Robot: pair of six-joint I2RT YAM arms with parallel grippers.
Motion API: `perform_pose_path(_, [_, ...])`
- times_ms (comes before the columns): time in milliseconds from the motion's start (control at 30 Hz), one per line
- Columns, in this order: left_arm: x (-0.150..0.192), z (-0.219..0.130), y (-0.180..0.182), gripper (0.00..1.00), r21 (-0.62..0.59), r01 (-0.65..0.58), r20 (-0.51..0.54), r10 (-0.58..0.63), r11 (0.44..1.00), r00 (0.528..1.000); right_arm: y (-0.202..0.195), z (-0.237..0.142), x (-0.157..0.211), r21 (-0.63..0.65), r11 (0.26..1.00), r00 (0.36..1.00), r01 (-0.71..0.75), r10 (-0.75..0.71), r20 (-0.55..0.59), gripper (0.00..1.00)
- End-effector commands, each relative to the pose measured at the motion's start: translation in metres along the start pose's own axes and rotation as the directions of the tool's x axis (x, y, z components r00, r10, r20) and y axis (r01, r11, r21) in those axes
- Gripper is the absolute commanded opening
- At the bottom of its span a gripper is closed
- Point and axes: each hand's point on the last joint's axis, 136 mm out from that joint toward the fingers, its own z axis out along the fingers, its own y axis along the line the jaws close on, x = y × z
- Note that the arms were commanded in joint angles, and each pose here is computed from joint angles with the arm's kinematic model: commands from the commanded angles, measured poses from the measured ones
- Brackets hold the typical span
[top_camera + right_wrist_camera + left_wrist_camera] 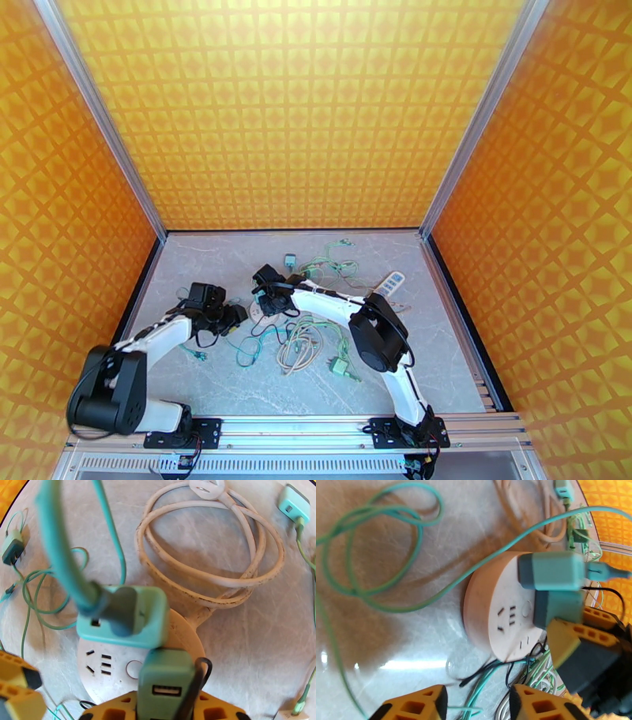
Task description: Pull the plug off the socket
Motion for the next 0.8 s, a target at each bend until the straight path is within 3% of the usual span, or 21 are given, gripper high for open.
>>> perform_pose_path(0, [-0.015, 0.005, -0.026, 0.43, 0.082, -0.040, 0.008, 0.039, 0.996, 0.999, 0.007, -0.010, -0.006, -0.060, 0.998, 1.000, 0.010, -0.008, 0.019, 0.27])
perform_pose_path(367, [-0.018, 0.043, -0.034, 0.45, 0.102, -0.044, -0.052, 0.050, 0.994, 0.997, 0.012, -0.017, -0.004, -0.096, 0.993, 0.998, -0.067, 0.068, 0.009, 0.27])
perform_pose_path(500, [-0.011, 0.052, -0.028, 0.45, 0.107, 0.015, -0.048, -0.010, 0.994, 0.999, 0.021, -0.021, -0.007, -0.142, 0.987, 0.997, -0.079, 0.080, 0.000, 0.28])
perform_pose_path(700, [0.007, 0.066, -0.009, 0.43, -0.009, 0.019, -0.078, -0.020, 1.000, 0.997, 0.023, -0.018, -0.003, -0.155, 0.984, 0.996, -0.088, 0.085, -0.020, 0.28])
perform_pose_path(767, [0.009, 0.067, -0.004, 0.36, -0.043, 0.029, -0.078, -0.032, 0.999, 0.996, 0.025, -0.015, 0.000, -0.162, 0.982, 0.996, -0.092, 0.088, -0.031, 0.28])
